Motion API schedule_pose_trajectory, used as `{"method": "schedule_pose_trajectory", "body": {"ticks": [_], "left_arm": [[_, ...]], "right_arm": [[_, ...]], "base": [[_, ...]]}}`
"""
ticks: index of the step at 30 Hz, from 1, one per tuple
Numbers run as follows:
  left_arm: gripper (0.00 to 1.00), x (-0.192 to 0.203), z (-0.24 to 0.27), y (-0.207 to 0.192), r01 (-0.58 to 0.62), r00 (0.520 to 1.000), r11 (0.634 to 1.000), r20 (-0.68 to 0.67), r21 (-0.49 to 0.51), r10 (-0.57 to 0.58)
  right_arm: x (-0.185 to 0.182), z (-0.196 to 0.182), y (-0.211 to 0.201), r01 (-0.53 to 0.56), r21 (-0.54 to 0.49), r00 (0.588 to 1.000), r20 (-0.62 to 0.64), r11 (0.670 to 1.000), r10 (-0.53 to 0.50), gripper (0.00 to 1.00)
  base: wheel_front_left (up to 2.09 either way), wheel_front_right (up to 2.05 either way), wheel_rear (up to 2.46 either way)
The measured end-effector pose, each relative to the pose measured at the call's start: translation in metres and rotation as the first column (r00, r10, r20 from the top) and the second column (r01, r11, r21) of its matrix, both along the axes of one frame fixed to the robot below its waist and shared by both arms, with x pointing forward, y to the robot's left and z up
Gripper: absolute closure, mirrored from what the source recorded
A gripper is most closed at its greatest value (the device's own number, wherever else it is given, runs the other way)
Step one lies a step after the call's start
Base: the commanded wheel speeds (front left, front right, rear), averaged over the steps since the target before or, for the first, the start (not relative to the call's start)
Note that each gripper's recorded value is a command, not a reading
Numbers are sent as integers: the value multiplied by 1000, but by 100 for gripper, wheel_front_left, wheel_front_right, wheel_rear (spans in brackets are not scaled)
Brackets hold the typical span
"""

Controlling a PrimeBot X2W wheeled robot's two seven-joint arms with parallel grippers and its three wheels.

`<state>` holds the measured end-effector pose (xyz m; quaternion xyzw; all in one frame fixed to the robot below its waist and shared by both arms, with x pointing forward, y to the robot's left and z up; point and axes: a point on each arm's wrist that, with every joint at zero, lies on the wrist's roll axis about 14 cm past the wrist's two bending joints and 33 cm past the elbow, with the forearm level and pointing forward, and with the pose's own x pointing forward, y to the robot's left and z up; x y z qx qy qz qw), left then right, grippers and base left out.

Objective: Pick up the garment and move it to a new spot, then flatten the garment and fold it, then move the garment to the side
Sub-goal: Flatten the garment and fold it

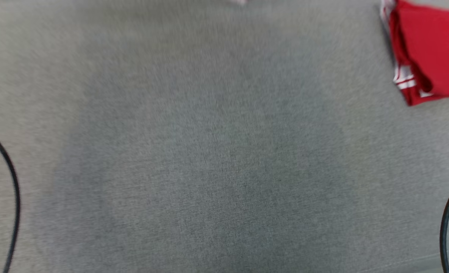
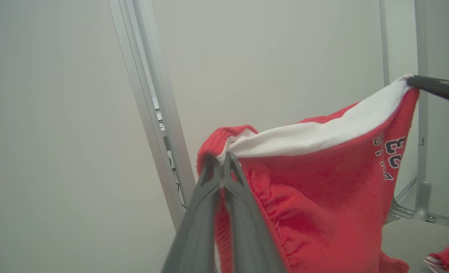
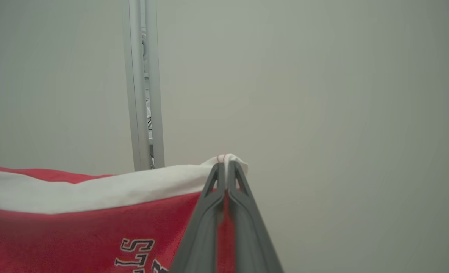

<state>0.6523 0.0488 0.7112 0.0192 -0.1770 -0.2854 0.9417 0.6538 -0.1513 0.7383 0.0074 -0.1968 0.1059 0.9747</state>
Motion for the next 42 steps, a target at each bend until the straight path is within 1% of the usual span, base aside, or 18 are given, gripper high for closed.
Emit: {"method": "schedule_pose_trajectory", "body": {"ticks": [3,6,10,12,14,15,18,20,23,26,29,34,38,42], "left_arm": [[100,34,-36,7,-23,1000,1000,12,-9,24],[100,57,-56,4,-13,999,1000,43,-22,14],[100,79,-105,-4,7,1000,1000,-12,-28,-7],[100,83,-120,-8,28,999,997,-30,-65,-30],[100,82,-137,-11,51,997,994,-51,-93,-56],[100,79,-153,-12,61,994,993,-83,-101,-70],[100,57,-205,-13,93,973,991,-204,-94,-111],[100,37,-220,-12,120,956,988,-258,-99,-142],[100,4,-233,-5,144,928,982,-327,-125,-178],[100,-36,-248,2,162,895,978,-397,-134,-203],[100,-76,-252,7,177,869,974,-443,-140,-222],[100,-148,-254,4,225,830,965,-492,-134,-262],[100,-188,-247,7,211,832,969,-497,-125,-246],[100,-224,-242,9,203,843,975,-490,-89,-220]], "right_arm": [[29,-27,-3,26,1,999,-25,1000,-26,100],[46,-32,-5,40,-11,999,25,999,-40,100],[62,-62,-19,88,-34,995,38,995,-87,100],[69,-87,-24,106,-57,994,14,993,-106,100],[73,-124,-26,110,-76,993,-41,991,-114,100],[73,-143,-26,107,-73,991,-74,992,-112,100],[63,-197,-20,81,-72,979,-182,994,-93,100],[50,-221,-19,75,-58,966,-242,996,-87,100],[25,-237,-27,89,-19,955,-283,996,-91,100],[-8,-255,-35,101,15,939,-332,995,-90,100],[-43,-262,-39,94,34,932,-354,995,-76,100],[-105,-268,-56,116,25,916,-390,993,-97,100],[-151,-265,-66,136,25,908,-402,990,-114,100],[-190,-254,-73,149,23,912,-389,989,-128,100]], "base": [[0,0,0],[0,0,0],[0,0,0],[0,0,0],[0,0,0],[0,0,0],[0,0,0],[0,0,0],[0,0,0],[0,0,0],[0,0,0],[0,0,0],[0,0,0],[0,0,0]]}}
